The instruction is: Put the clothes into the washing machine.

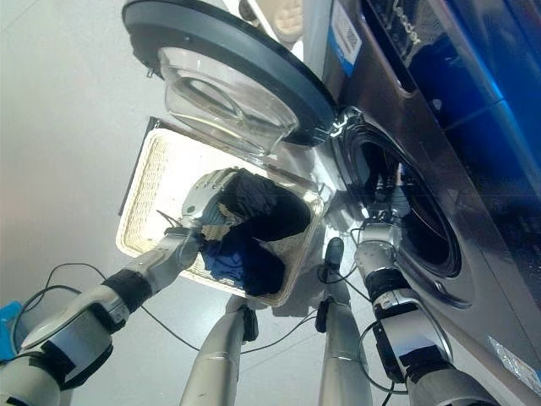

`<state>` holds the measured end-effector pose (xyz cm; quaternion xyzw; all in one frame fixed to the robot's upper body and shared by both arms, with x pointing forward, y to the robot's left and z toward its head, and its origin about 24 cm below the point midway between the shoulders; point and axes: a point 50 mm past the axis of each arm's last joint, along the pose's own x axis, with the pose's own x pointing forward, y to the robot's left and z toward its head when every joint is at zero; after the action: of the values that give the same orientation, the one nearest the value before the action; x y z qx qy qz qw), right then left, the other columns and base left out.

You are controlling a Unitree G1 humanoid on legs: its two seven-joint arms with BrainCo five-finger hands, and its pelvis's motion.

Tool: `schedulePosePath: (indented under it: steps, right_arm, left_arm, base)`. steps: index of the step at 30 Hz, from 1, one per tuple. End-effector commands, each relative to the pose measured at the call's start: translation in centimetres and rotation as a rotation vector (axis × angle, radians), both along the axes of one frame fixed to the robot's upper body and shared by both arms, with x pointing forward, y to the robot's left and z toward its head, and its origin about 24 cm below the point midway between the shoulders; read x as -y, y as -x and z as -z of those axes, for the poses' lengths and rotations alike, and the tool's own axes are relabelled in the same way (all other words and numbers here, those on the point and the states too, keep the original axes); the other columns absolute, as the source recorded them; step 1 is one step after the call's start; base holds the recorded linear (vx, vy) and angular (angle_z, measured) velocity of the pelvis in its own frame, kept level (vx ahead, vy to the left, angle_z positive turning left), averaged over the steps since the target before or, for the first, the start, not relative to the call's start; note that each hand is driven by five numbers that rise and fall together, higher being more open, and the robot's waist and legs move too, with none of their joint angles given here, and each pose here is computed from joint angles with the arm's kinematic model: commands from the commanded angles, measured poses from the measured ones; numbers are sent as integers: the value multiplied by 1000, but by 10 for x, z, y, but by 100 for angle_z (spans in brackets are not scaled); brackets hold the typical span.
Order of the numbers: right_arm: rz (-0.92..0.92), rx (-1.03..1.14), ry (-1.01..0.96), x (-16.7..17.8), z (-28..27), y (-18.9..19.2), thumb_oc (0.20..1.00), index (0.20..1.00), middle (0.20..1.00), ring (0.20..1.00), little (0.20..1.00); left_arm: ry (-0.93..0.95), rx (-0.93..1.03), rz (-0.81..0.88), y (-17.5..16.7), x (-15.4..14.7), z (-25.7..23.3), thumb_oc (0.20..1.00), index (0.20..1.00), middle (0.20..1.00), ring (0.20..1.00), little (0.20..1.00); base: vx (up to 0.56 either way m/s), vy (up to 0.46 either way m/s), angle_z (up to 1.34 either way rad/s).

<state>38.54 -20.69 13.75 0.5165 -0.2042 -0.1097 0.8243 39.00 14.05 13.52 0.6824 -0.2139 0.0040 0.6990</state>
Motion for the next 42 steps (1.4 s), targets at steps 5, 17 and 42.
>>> schedulePosePath:
  steps: [5, 17, 42]
  right_arm:
    - [-35, 87, 74, -11, -7, 3, 1000, 1000, 1000, 1000, 1000]
    - [-35, 160, -14, -12, -16, -1, 1000, 1000, 1000, 1000, 1000]
    - [-143, 388, -124, -45, -47, 1, 1000, 1000, 1000, 1000, 1000]
  left_arm:
    - [-212, -70, -110, -12, -4, 4, 1000, 1000, 1000, 1000, 1000]
    - [-399, -257, -205, -21, -3, 6, 1000, 1000, 1000, 1000, 1000]
    - [-625, -173, -610, -30, -42, -33, 1000, 1000, 1000, 1000, 1000]
  base:
    - [-12, 23, -10]
    - [-2, -6, -4]
    - [1, -5, 1]
